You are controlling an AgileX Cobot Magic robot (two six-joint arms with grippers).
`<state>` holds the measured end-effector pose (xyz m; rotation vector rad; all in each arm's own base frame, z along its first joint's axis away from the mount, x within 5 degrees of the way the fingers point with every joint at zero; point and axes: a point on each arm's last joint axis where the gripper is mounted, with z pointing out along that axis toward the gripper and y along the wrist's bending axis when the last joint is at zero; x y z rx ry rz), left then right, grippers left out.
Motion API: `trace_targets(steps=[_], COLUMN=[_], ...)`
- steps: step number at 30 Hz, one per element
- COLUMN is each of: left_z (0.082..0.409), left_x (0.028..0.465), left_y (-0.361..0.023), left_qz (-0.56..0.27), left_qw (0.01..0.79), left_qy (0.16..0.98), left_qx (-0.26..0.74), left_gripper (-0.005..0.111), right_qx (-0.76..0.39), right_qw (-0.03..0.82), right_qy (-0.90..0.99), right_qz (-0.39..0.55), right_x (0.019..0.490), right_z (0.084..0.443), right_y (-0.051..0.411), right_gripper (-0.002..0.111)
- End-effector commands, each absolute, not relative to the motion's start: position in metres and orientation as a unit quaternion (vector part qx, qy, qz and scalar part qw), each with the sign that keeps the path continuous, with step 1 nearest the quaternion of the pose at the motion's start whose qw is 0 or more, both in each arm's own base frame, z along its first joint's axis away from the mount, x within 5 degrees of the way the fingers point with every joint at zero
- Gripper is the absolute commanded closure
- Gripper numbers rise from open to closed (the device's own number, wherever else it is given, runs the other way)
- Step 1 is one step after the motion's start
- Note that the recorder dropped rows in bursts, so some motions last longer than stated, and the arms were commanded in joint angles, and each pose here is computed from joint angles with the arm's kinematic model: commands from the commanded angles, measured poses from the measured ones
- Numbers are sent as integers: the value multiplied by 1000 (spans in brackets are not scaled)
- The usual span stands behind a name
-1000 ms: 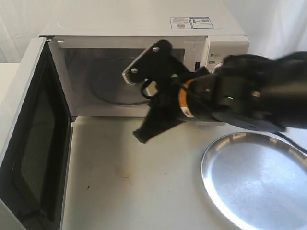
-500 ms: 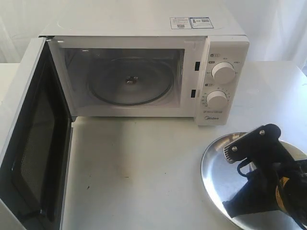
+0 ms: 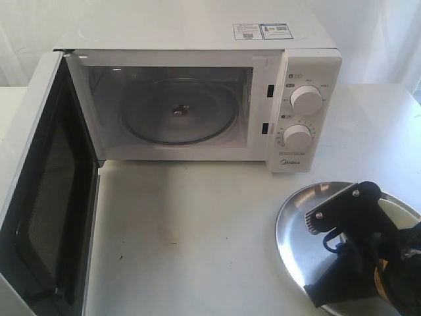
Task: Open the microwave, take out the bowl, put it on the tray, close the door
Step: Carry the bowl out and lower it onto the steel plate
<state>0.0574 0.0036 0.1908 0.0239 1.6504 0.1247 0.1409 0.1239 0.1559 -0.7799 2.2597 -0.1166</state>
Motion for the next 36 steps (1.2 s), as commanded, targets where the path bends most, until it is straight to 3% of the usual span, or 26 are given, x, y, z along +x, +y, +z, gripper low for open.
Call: trace_targets(steps=[1, 11, 16, 20, 36], left_z=[192, 192, 192, 192, 192], left_x=[57, 57, 57, 57, 57], left_y=[3, 3, 3, 3, 3], left_qz=[52, 52, 52, 52, 52], left_qw=[680, 680, 680, 680, 680], left_qy=[731, 731, 731, 731, 731], left_qx=[9, 9, 9, 9, 9], left_gripper=[107, 107, 107, 107, 107], right_qx=[-286, -275, -268, -249, -229], right_qw=[355, 366, 389, 400, 465], right_qy=[888, 888, 880, 881, 850], right_qz=[-51, -42, -47, -55, 93], right_x=[141, 142, 145, 147, 128], right_z=[149, 150, 153, 155, 192], right_y=[122, 123, 123, 121, 117], right_gripper=[108, 107, 84, 75, 75])
